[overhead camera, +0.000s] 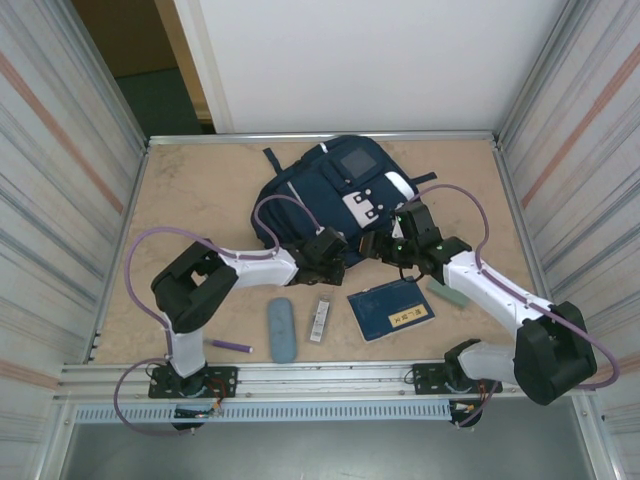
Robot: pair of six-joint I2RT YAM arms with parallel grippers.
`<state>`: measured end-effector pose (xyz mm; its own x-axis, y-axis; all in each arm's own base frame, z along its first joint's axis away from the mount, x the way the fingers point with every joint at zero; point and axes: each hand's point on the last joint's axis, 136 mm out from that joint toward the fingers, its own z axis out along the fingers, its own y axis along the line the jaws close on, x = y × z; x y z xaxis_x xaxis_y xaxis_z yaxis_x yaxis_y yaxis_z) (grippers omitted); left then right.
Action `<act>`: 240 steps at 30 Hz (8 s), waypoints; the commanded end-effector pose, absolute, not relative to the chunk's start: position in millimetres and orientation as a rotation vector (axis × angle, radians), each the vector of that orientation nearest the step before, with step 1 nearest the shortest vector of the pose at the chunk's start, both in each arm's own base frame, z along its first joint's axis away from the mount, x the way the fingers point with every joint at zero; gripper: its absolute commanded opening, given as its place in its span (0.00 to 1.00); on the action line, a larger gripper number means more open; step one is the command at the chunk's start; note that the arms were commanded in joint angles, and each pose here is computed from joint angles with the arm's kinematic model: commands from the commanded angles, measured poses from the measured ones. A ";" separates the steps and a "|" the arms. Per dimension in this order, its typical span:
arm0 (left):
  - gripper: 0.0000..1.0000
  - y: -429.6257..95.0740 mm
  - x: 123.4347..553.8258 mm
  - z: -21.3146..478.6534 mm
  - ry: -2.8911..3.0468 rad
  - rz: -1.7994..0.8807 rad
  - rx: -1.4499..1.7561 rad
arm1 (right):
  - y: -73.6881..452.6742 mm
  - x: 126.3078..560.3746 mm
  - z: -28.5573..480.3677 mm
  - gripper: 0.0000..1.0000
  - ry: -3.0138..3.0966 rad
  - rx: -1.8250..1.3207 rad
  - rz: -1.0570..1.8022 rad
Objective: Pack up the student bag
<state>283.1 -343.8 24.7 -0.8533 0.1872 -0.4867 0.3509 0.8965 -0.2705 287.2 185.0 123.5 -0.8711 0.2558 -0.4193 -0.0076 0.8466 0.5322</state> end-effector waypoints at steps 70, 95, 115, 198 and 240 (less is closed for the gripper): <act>0.00 -413.4 287.0 157.5 2.222 -0.924 0.744 | 209.4 327.8 110.1 0.54 2.687 0.995 0.851; 0.00 -296.5 310.2 121.9 2.446 -0.679 0.507 | 147.5 385.0 114.4 0.39 2.659 0.602 0.884; 0.00 -451.5 302.6 173.4 2.231 -1.056 0.698 | 96.5 300.2 144.1 0.99 2.551 1.230 0.759; 0.68 -360.7 415.6 65.7 2.277 0.044 1.118 | 55.8 283.7 238.6 0.87 2.226 0.374 0.416; 0.00 -293.3 441.3 348.7 1.648 0.101 0.952 | 183.3 301.1 76.4 0.84 2.742 0.027 0.627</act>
<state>442.6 -297.9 270.5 -0.1286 0.7462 -0.6532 0.6165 0.5761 0.5367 295.5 182.5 65.8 -0.9559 0.0792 -0.2827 -0.0549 0.8977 0.4372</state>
